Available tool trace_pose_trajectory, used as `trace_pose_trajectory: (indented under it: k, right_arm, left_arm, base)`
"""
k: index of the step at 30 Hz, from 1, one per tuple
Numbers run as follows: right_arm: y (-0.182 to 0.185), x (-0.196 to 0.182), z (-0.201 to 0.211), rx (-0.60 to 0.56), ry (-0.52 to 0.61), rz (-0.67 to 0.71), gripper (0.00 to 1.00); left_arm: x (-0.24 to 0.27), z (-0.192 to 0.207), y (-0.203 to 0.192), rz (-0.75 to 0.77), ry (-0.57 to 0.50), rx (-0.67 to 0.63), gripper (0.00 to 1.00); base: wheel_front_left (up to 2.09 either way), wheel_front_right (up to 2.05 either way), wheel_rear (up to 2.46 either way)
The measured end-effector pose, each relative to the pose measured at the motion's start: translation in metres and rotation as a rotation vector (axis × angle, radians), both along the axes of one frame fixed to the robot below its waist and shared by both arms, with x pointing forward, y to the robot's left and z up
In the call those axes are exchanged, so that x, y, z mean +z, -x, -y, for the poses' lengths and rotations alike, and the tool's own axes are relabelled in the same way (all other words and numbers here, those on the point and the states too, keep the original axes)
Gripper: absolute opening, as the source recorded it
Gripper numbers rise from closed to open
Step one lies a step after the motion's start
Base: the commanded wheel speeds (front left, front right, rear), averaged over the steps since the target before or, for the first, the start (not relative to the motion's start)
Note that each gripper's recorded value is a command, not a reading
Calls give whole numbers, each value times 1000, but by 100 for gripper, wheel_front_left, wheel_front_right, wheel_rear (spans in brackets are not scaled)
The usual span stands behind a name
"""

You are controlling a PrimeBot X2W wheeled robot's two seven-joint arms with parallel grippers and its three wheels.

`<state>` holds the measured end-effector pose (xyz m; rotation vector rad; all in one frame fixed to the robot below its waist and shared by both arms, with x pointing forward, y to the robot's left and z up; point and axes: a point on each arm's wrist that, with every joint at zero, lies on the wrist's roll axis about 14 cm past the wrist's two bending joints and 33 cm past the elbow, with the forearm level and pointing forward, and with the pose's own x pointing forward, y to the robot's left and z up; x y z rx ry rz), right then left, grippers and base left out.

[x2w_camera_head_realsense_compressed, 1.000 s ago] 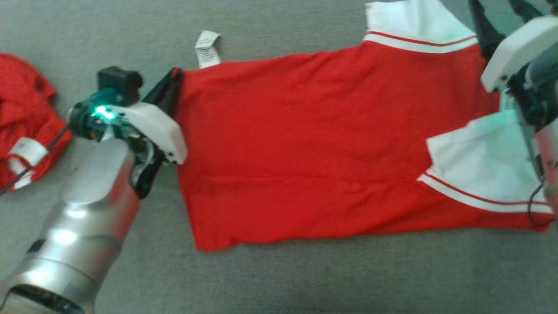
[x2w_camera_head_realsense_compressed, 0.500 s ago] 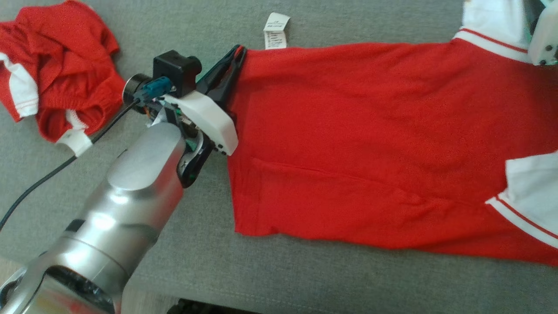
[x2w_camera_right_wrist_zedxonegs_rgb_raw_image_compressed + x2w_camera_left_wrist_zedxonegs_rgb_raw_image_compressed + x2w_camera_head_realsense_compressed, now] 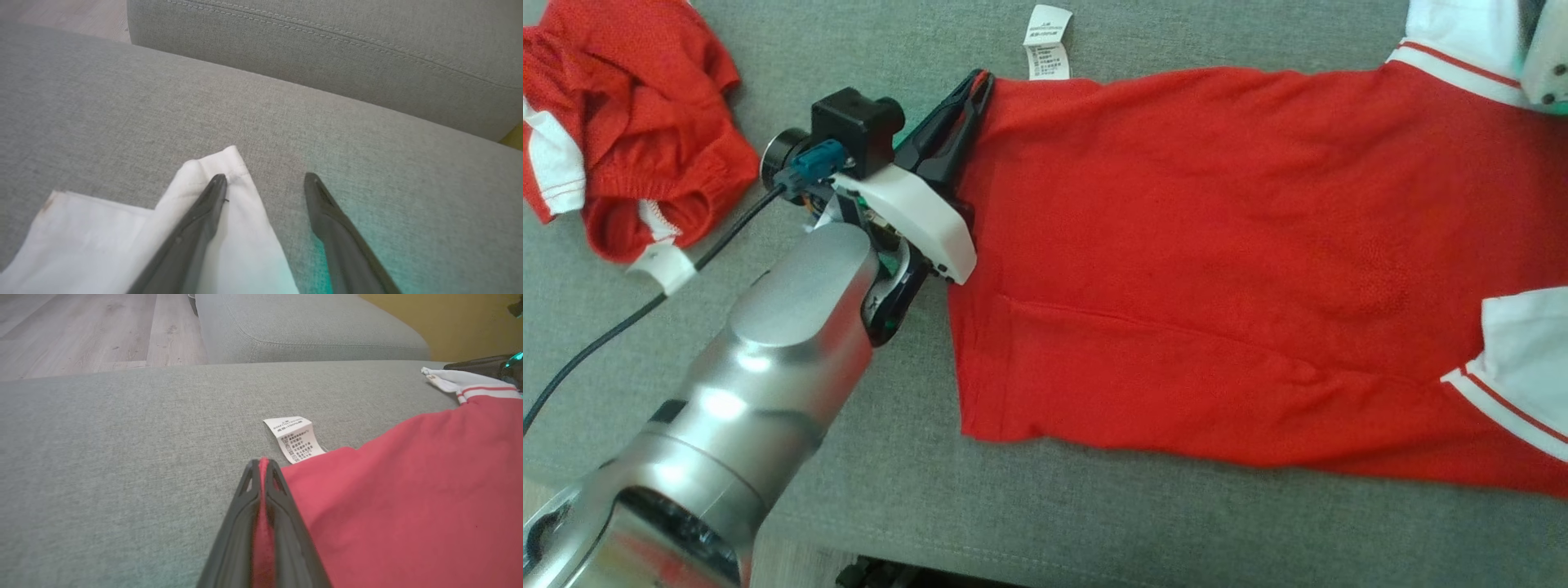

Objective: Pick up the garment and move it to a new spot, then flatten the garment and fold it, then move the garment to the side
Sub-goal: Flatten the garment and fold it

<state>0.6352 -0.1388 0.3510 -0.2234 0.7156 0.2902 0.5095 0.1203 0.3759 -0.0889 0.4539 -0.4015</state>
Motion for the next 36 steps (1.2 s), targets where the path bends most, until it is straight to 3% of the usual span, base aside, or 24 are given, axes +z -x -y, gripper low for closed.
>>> trace_pose_trajectory:
  k: [1, 2, 3, 11, 21, 26, 30, 36]
  right_arm:
    - [2, -1, 0, 0, 2, -11, 49]
    - [4, -2, 1, 0, 3, -24, 28]
    - [5, -2, 0, -1, -2, -34, 0]
    - [3, 1, 9, -31, -29, -17, 0]
    - [-16, 53, 32, -81, -90, 314, 0]
    - [-17, 91, 38, -124, -172, 482, 0]
    - [-3, 106, 39, -155, -242, 549, 0]
    - [46, 101, 41, -195, -339, 549, 0]
  left_arm:
    - [0, 0, 0, 2, 1, 2, 0]
    - [0, -1, 0, 3, 1, 4, 0]
    - [0, -1, 0, 0, 3, 7, 0]
    - [1, -8, -4, 14, -7, 24, 0]
    - [25, -11, -14, 98, 8, 59, 0]
    - [66, -10, -30, 225, 32, 84, 0]
    - [85, -8, -23, 293, 39, 89, 0]
    - [71, -11, 16, 274, 35, 115, 0]
  base:
    - [0, 0, 0]
    - [0, 0, 0]
    - [0, 0, 0]
    - [0, 0, 0]
    - [0, 0, 0]
    - [0, 0, 0]
    - [0, 0, 0]
    - [0, 0, 0]
